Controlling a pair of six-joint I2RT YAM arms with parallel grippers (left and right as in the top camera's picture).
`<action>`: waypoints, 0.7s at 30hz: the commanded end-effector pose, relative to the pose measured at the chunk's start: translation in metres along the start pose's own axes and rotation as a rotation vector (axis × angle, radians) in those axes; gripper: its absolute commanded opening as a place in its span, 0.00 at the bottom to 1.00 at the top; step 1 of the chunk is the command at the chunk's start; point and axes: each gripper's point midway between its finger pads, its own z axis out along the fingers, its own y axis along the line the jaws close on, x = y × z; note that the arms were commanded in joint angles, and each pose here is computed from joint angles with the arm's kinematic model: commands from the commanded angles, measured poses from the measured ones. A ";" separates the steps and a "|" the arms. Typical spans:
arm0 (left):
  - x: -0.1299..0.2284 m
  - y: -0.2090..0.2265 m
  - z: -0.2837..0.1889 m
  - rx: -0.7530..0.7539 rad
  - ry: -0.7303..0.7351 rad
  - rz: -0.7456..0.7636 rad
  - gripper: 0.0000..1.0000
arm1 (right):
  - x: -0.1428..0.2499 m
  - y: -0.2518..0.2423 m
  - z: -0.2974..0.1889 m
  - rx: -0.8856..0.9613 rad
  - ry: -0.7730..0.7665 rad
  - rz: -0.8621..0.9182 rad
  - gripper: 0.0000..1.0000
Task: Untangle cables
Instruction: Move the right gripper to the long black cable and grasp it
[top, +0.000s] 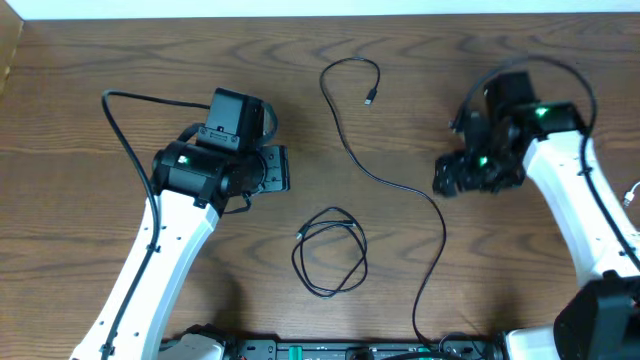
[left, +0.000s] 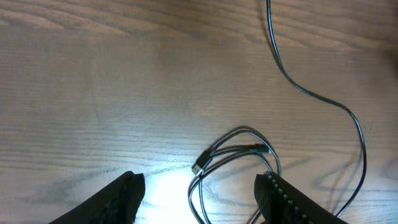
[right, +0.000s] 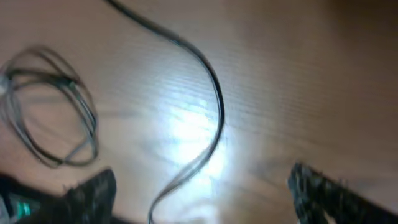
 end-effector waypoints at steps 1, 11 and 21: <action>0.002 0.005 0.004 -0.020 0.010 -0.022 0.62 | 0.027 -0.011 0.029 0.043 0.077 0.172 0.82; 0.002 0.005 0.004 -0.020 0.010 -0.022 0.62 | 0.080 -0.008 0.090 0.067 0.182 0.356 0.75; 0.002 0.005 0.004 -0.020 0.010 -0.022 0.62 | 0.112 -0.003 0.126 0.142 0.188 0.451 0.39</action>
